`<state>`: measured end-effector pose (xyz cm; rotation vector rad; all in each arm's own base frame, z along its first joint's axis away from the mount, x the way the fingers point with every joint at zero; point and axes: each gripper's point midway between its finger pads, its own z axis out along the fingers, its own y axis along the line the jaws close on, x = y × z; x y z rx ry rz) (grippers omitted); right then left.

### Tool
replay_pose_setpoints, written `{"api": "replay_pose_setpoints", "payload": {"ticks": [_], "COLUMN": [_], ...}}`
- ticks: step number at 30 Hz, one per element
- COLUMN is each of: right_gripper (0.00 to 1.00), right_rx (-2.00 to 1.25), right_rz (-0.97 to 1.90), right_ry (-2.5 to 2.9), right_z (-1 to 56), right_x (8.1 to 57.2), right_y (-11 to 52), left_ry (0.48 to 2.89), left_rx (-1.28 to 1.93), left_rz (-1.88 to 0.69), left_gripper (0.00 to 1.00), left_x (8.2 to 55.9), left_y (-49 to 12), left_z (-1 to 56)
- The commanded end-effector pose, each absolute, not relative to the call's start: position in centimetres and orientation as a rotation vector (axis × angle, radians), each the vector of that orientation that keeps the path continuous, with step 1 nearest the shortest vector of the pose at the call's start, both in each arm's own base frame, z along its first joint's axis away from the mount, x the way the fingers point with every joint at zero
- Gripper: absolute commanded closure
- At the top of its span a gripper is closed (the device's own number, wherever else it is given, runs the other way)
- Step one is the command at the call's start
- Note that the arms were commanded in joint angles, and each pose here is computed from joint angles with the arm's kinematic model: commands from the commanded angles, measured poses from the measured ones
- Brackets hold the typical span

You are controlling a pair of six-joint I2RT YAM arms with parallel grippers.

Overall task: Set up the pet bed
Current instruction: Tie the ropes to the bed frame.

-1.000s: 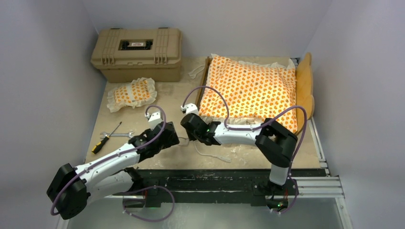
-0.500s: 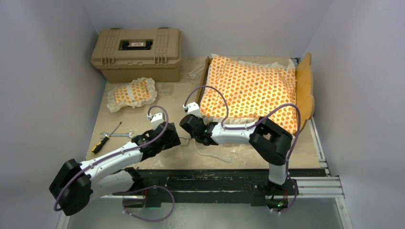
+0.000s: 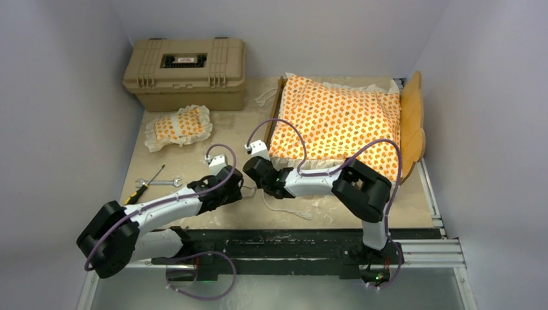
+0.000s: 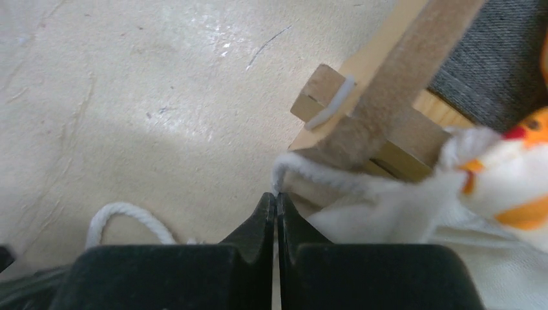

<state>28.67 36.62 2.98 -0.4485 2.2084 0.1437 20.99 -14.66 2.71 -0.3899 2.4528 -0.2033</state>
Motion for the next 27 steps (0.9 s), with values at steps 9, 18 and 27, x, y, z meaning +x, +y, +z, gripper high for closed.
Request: {"api": "replay_pose_setpoints", "payload": {"ticks": [9, 18, 27], "right_gripper": [1.0, 1.0, 1.0], "right_rx": [-0.532, -0.629, -0.658], "right_rz": [0.474, 0.596, 0.611], "right_ry": [2.062, 2.059, 2.101], "right_z": [10.7, 10.5, 8.9], "right_x": [26.8, 25.2, 24.7], "right_y": [38.8, 39.5, 39.2], "left_ry": [2.442, 2.251, 2.083], "left_rx": [-0.367, -0.306, -0.246], "left_rz": [-0.163, -0.337, -0.615], "left_gripper": [0.8, 0.82, 0.75], "left_x": [23.3, 27.8, 29.5], "left_y": [-15.3, -18.9, -22.7], "left_z": [0.2, 2.2, 5.5]}}
